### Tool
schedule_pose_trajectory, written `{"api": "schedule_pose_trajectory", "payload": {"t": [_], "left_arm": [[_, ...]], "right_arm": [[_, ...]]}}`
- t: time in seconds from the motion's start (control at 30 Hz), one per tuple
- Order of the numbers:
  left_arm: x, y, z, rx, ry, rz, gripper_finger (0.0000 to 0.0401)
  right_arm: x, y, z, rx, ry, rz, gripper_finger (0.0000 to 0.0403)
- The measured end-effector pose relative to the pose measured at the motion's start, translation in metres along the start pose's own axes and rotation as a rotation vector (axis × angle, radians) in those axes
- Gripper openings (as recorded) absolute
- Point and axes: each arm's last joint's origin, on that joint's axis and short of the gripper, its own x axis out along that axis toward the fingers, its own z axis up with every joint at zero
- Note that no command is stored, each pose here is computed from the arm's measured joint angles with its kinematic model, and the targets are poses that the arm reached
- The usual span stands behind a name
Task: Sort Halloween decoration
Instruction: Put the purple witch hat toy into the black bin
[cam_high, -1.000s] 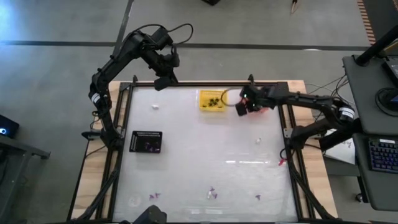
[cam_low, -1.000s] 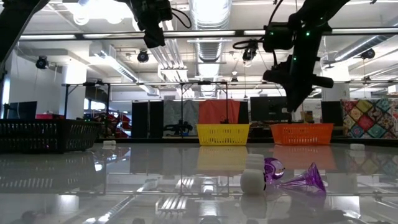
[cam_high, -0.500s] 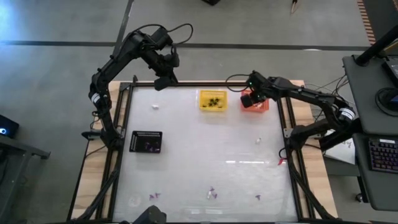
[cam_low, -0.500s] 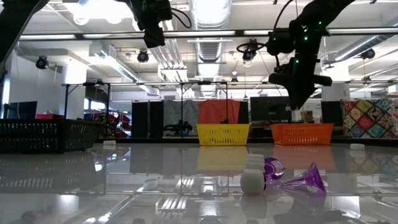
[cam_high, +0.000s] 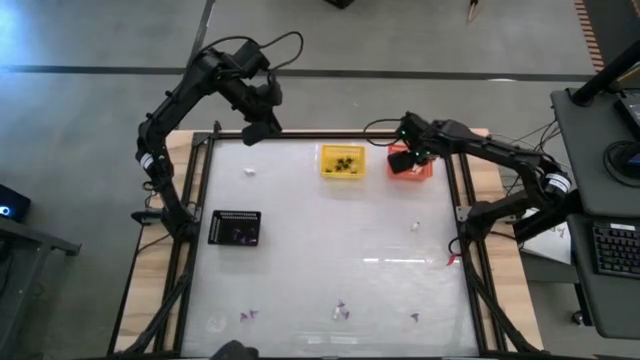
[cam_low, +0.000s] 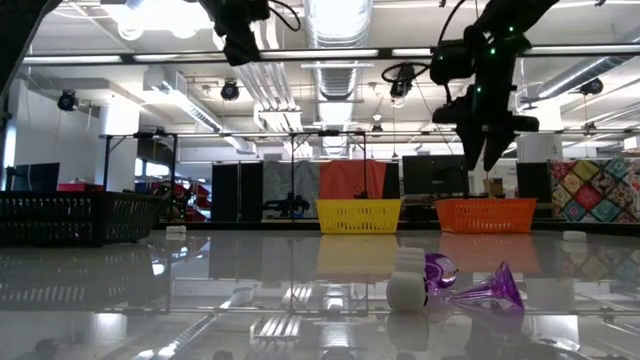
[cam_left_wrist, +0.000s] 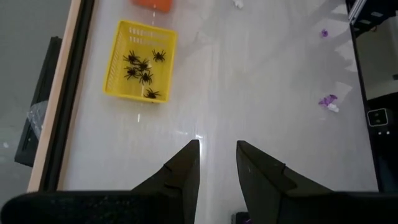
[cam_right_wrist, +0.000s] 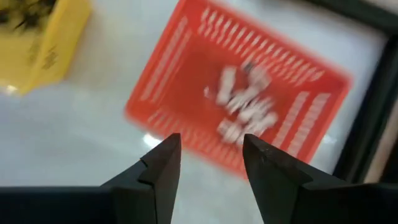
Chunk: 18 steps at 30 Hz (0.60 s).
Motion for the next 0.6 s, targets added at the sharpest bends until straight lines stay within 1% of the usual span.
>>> {"api": "schedule_pose_trajectory", "payload": {"t": [0.1,0.17,0.3,0.43,0.53,0.6], "left_arm": [[-0.009,-0.007,-0.002,-0.018,-0.018,0.016,0.0088],[-0.015,-0.012,-0.004,-0.024,-0.023,0.035,0.0088],[-0.023,-0.021,-0.009,-0.029,-0.034,0.046,0.0087],[-0.031,-0.032,-0.019,-0.032,-0.036,0.047,0.0087],[-0.03,-0.038,-0.031,-0.044,-0.017,0.037,0.0087],[-0.028,-0.042,-0.04,-0.056,0.001,0.026,0.0087]], "right_arm": [[-0.011,0.007,-0.003,0.011,0.074,0.071,0.0165],[-0.019,0.013,-0.007,-0.004,0.119,0.106,0.0162],[-0.032,0.028,-0.018,-0.034,0.18,0.126,0.0157],[-0.041,0.045,-0.039,-0.065,0.24,0.108,0.0153],[-0.044,0.06,-0.061,-0.065,0.286,0.09,0.0153],[-0.047,0.072,-0.077,-0.055,0.312,0.099,0.0154]]}}
